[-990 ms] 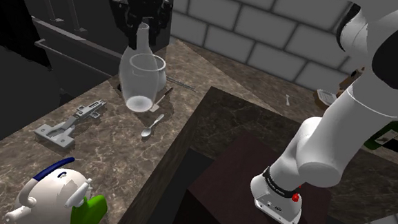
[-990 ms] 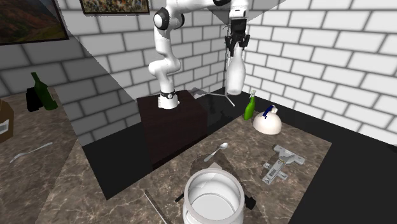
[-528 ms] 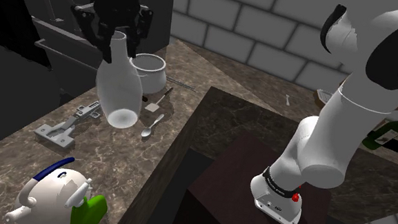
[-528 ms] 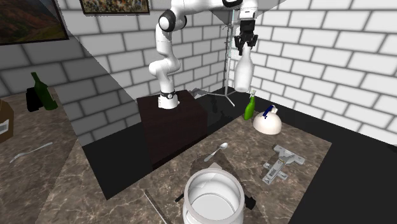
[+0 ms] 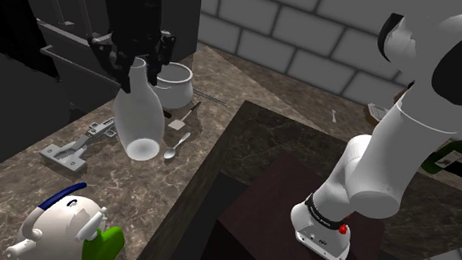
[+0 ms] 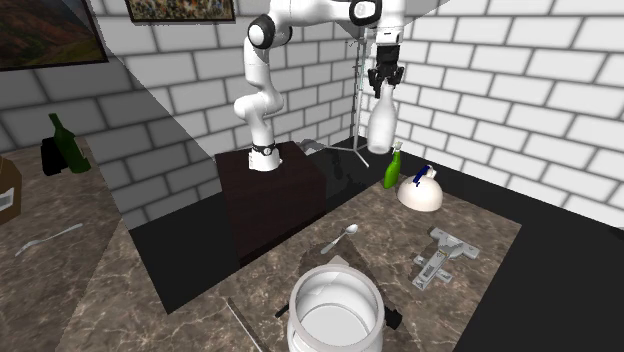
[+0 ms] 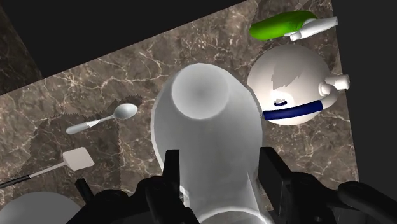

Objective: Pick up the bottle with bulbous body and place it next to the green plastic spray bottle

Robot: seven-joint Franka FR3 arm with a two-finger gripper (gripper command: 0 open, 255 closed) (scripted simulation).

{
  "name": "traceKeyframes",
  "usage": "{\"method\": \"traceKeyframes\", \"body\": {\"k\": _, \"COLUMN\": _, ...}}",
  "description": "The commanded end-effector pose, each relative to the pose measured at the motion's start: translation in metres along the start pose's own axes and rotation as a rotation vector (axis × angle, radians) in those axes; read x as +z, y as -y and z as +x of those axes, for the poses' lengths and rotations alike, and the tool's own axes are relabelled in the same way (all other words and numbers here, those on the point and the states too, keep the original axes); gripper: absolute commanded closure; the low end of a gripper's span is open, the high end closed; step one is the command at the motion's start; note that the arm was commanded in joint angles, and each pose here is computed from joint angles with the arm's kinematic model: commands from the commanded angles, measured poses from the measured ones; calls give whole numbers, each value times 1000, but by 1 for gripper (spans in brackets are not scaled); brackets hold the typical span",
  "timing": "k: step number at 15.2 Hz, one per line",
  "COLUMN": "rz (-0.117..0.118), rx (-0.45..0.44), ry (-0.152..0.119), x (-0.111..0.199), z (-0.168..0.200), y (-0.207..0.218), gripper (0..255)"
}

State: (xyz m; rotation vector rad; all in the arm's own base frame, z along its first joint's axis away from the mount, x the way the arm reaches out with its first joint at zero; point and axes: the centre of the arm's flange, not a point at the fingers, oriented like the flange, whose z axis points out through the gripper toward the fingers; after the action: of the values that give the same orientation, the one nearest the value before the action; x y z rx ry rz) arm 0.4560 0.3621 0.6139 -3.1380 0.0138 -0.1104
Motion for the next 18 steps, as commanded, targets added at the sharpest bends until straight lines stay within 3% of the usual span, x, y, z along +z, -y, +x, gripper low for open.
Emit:
{"method": "traceKeyframes", "body": {"k": 1, "rz": 1, "rx": 0, "ry": -1, "x": 10, "z": -1, "y": -1, "gripper": 255}}
{"method": "traceKeyframes", "body": {"k": 18, "rz": 1, "rx": 0, "ry": -1, "x": 100, "z": -7, "y": -1, "gripper": 255}}
